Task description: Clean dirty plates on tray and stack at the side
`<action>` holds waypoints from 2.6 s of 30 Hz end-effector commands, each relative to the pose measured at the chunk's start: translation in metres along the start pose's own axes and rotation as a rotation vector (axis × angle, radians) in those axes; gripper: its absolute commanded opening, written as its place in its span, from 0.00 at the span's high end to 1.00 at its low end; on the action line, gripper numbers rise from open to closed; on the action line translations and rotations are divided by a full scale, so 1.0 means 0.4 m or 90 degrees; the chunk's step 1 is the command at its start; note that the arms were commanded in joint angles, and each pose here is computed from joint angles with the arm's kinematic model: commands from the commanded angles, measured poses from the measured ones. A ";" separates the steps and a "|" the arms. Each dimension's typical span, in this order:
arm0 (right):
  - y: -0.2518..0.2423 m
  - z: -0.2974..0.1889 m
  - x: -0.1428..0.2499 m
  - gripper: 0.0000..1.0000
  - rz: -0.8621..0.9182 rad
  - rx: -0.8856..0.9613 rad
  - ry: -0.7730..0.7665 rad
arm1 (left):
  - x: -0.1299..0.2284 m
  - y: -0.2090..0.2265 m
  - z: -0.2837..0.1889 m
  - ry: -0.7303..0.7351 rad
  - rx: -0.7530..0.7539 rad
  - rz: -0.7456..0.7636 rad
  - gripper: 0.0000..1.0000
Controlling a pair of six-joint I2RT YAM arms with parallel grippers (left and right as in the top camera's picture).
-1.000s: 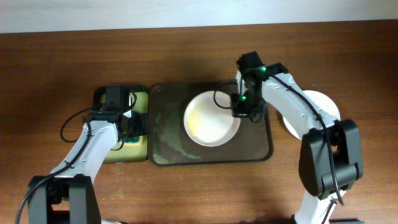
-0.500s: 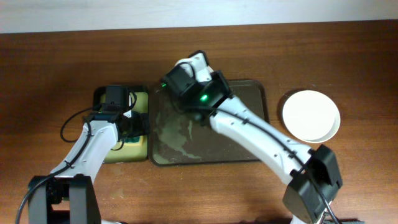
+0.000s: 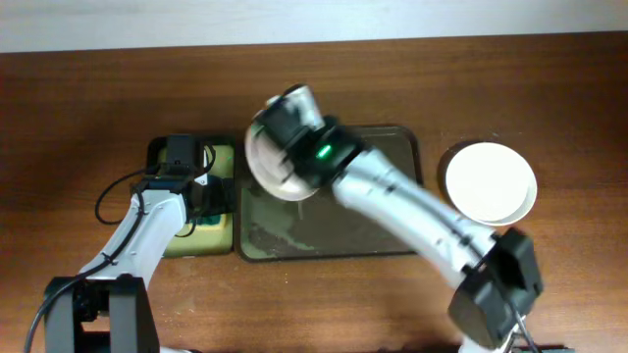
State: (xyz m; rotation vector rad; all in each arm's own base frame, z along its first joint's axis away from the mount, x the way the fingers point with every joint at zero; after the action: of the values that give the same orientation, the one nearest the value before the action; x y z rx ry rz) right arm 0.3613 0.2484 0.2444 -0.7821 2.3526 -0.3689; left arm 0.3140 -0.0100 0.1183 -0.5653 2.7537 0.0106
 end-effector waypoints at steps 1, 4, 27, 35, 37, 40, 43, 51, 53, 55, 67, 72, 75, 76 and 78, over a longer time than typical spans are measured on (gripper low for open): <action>-0.151 0.058 0.062 0.96 0.203 -0.299 0.051 | 0.003 0.007 0.001 -0.002 -0.008 0.002 0.01; -0.402 0.117 0.239 0.96 0.384 -0.288 0.157 | 0.003 0.007 0.001 -0.002 -0.008 0.002 0.01; -0.628 0.110 0.682 0.26 0.634 -0.278 0.361 | 0.003 0.007 0.001 -0.001 -0.008 0.002 0.01; -0.421 0.107 0.480 0.02 0.422 -0.387 0.370 | 0.003 0.007 0.001 -0.001 -0.008 0.002 0.01; -0.420 0.107 0.479 0.02 0.421 -0.388 0.370 | 0.003 0.007 0.001 -0.001 -0.008 0.002 0.01; -0.404 0.121 0.479 0.02 0.410 -0.392 0.385 | 0.003 0.007 0.001 -0.002 -0.008 0.002 0.01; -0.354 0.058 0.411 0.02 0.345 -0.395 0.338 | 0.003 0.007 0.001 -0.001 -0.008 0.002 0.01; -0.307 -0.596 0.405 0.02 0.103 -0.192 -0.140 | 0.003 0.007 0.001 -0.001 -0.008 0.002 0.01; -0.322 -0.711 0.483 0.02 0.100 -0.131 -0.254 | 0.003 0.007 0.001 -0.001 -0.008 0.002 0.00; -0.332 -0.783 0.525 0.02 0.091 -0.053 -0.418 | 0.003 0.007 0.001 -0.002 -0.008 0.002 0.01; -0.166 -0.277 0.668 0.02 0.107 0.154 -0.774 | 0.003 0.007 0.001 -0.002 -0.008 0.002 0.01; -0.134 -0.119 0.755 0.02 0.171 0.133 -0.505 | 0.003 0.007 0.001 -0.002 -0.008 0.002 0.01; -0.138 -0.121 0.755 0.02 0.157 0.147 -0.503 | 0.003 0.007 0.001 -0.001 -0.008 0.002 0.01; -0.138 -0.120 0.755 0.02 0.158 0.147 -0.502 | 0.003 0.007 0.001 -0.002 -0.008 0.002 0.00; -0.138 -0.120 0.755 0.02 0.158 0.147 -0.502 | 0.003 0.007 0.001 -0.002 -0.008 0.002 0.01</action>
State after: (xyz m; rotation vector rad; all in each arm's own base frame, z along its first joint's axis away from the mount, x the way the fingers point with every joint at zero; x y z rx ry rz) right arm 0.1647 0.0252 0.1637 -0.4187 1.5948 -0.1431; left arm 0.3124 -0.0093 0.1167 -0.5667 2.7572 0.0227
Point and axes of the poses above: each gripper's point midway between its finger pads, its own z axis out along the fingers, its own y axis along the line the jaws close on, x = y × z, the point moved 8 cm from there along -z, back along the fingers, and after that the axes turned 15 degrees about -z, right-handed, at the moved point
